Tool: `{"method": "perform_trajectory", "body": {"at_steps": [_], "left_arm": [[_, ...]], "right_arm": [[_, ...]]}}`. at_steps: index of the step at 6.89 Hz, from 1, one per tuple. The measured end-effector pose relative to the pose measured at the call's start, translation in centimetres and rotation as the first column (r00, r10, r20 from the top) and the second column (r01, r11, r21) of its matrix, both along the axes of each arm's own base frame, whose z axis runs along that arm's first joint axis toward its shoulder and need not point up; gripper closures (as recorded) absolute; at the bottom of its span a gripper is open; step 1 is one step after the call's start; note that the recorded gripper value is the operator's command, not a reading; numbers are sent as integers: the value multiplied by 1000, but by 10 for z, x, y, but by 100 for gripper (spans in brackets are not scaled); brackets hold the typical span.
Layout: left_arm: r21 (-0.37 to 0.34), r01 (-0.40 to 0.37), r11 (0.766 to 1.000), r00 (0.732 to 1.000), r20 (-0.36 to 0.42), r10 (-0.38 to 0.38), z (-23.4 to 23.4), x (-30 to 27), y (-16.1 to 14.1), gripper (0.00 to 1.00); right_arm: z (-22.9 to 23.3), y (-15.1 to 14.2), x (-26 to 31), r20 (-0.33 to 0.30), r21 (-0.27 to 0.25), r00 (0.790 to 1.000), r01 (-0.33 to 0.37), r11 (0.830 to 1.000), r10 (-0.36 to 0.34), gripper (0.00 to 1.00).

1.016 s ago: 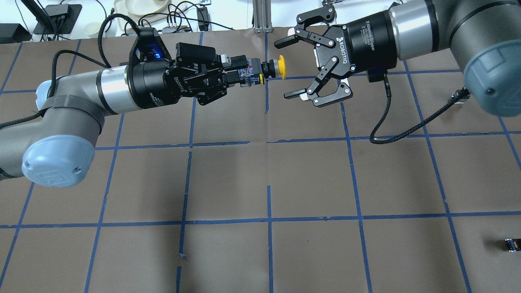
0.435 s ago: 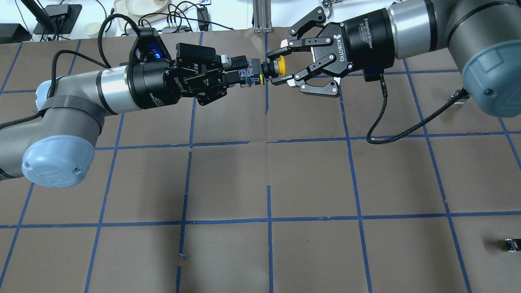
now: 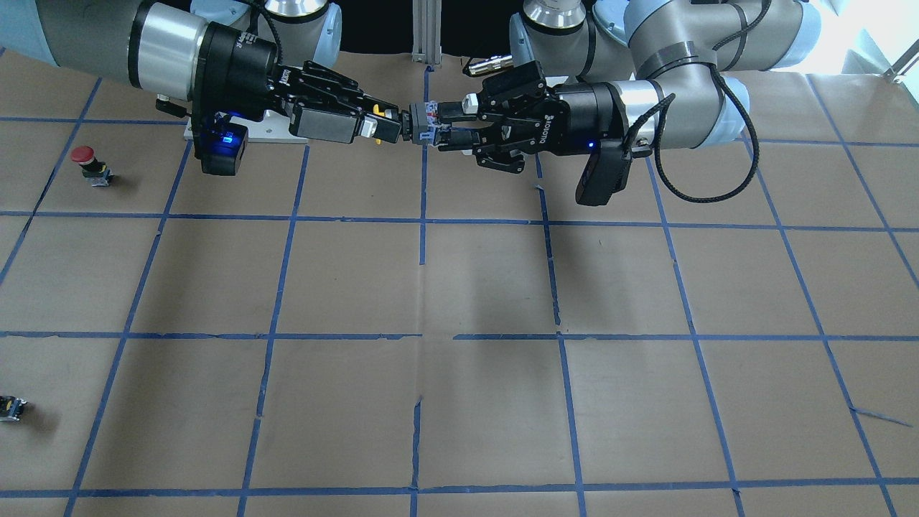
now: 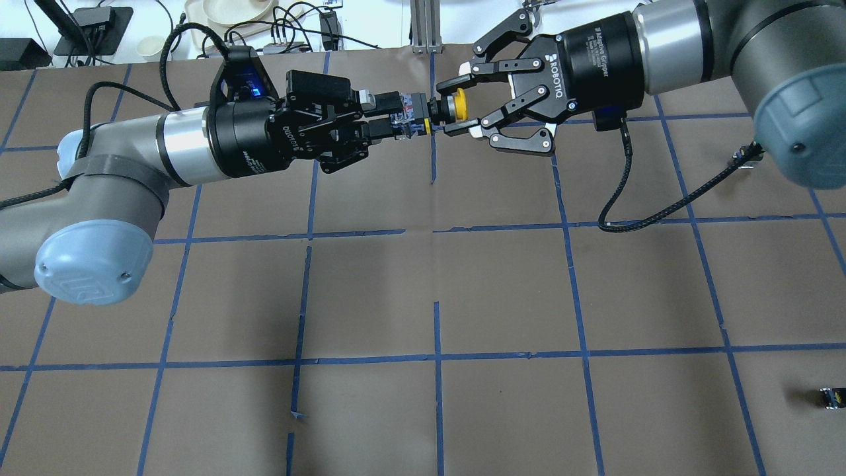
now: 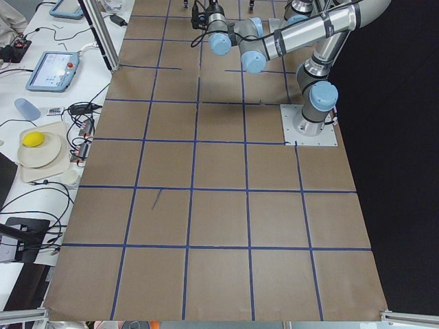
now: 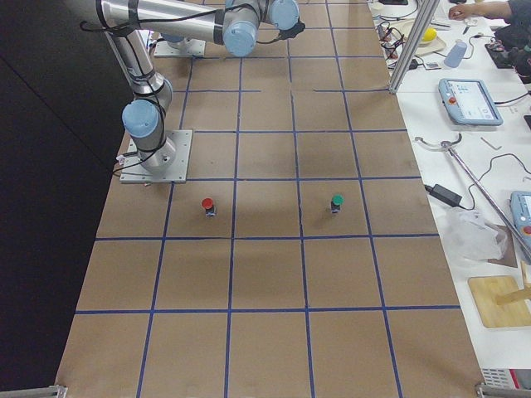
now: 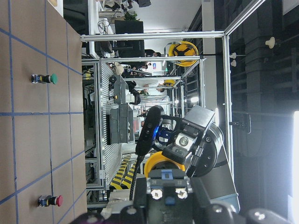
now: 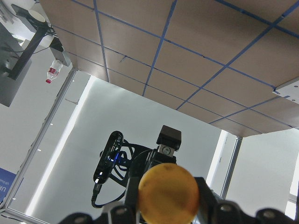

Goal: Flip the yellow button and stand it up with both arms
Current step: 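Open the left gripper and pull the button away with the right gripper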

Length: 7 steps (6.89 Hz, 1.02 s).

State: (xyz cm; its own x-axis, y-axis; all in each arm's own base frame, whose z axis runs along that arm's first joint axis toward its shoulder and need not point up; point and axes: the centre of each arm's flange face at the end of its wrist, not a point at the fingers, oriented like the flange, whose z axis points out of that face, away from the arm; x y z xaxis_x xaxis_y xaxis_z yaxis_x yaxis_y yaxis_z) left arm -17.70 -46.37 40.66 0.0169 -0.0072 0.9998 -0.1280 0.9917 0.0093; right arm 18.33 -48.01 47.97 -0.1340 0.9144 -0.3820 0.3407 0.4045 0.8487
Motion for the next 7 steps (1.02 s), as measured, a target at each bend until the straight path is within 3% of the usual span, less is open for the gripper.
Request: {"method": "perform_trajectory", "body": {"at_steps": [2, 4, 6, 7], "left_arm": [[27, 0, 1000, 1000, 0, 0, 2, 0, 0, 0], [21, 2, 1000, 998, 64, -3, 3, 5, -2, 0], [9, 26, 1000, 963, 267, -28, -7, 11, -2, 0], [7, 38, 999, 921, 388, -38, -15, 17, -2, 0]], "right_arm": [[2, -4, -10, -30, -8, 999, 12, 1000, -12, 79], [10, -12, -36, -141, -40, 989, 33, 999, -38, 79], [5, -17, -68, -297, -123, 955, -14, 992, -24, 78], [-4, -17, -84, -395, -162, 918, -83, 983, 12, 78]]}}
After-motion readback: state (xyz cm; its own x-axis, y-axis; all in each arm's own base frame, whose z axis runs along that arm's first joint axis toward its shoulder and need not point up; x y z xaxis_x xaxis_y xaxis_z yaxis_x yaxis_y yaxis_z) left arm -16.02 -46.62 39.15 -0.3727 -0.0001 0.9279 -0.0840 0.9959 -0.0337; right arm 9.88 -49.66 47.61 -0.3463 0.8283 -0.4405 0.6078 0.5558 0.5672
